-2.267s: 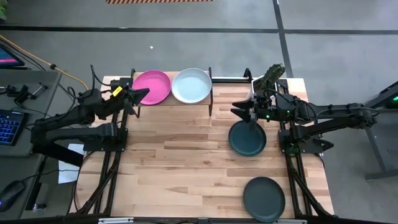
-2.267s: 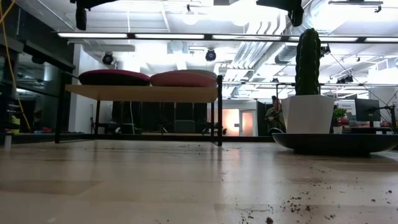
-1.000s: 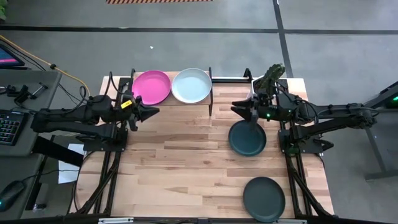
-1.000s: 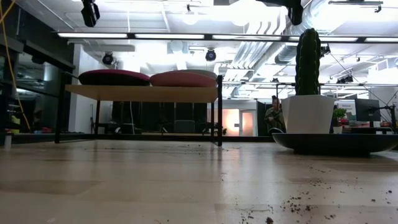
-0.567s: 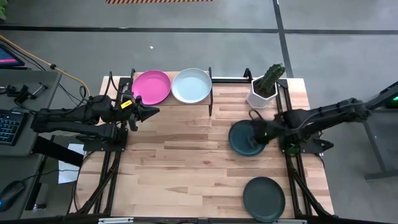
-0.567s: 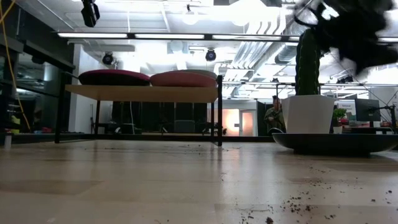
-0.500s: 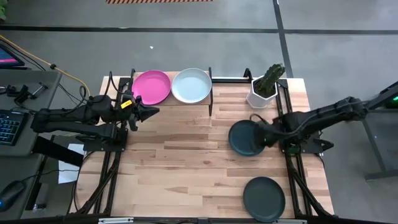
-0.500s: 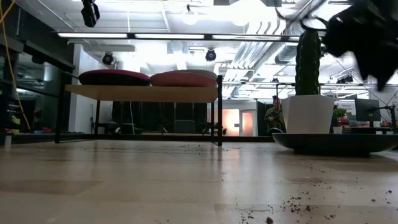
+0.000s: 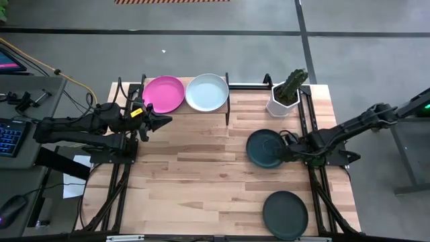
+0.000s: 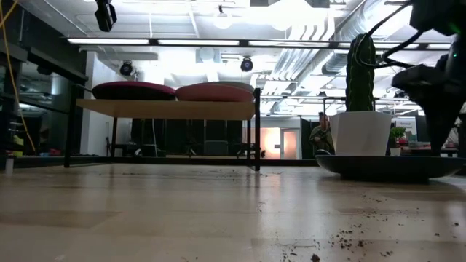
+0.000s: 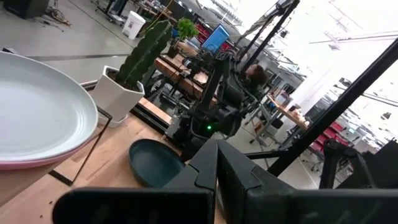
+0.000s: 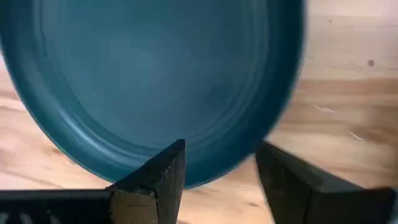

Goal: Place and stack plates onto a shelf
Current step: Stack the dark green plate on the top of the white plate on the shelf

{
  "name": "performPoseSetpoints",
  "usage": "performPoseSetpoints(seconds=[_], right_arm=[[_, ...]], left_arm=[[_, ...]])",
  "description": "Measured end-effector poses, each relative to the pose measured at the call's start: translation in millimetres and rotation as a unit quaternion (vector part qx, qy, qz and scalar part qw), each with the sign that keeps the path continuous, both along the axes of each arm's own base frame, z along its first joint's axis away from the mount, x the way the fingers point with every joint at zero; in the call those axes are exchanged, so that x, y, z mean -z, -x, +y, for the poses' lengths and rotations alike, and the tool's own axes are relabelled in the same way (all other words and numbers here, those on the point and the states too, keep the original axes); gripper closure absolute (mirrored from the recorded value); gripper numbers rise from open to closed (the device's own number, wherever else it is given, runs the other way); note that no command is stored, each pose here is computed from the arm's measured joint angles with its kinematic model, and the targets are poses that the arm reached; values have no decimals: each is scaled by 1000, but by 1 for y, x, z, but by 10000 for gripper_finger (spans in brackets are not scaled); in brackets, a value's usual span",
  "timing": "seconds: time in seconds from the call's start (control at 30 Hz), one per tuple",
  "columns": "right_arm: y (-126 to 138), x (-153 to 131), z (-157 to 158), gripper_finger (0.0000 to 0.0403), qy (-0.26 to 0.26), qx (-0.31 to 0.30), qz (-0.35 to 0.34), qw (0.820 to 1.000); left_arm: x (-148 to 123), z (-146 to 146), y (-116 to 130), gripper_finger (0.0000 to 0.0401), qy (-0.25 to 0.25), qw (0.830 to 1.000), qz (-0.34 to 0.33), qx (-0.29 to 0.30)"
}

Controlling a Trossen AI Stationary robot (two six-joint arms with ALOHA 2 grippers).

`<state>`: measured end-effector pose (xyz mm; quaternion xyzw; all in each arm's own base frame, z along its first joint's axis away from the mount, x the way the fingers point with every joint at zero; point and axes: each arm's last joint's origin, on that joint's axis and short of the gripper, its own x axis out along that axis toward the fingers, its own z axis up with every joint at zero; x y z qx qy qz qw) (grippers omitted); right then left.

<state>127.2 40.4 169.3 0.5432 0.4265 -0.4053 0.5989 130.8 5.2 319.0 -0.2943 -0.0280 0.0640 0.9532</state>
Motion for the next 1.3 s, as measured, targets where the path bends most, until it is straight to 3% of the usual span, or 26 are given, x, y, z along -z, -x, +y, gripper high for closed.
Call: performPoseSetpoints(seconds=[0.17, 0.33, 1.03, 1.3], right_arm=[[9, 9, -3, 231, 1, 22, 32, 999], [7, 8, -4, 247, 15, 43, 16, 999], [6, -3, -3, 254, 17, 41, 19, 999], [10, 15, -5, 254, 15, 83, 20, 996]], left_arm=[[0, 0, 0, 401, 0, 1000, 0, -6], [0, 0, 0, 401, 0, 1000, 0, -7], [0, 0, 0, 401, 0, 1000, 0, -8], [0, 0, 0, 401, 0, 1000, 0, -8]])
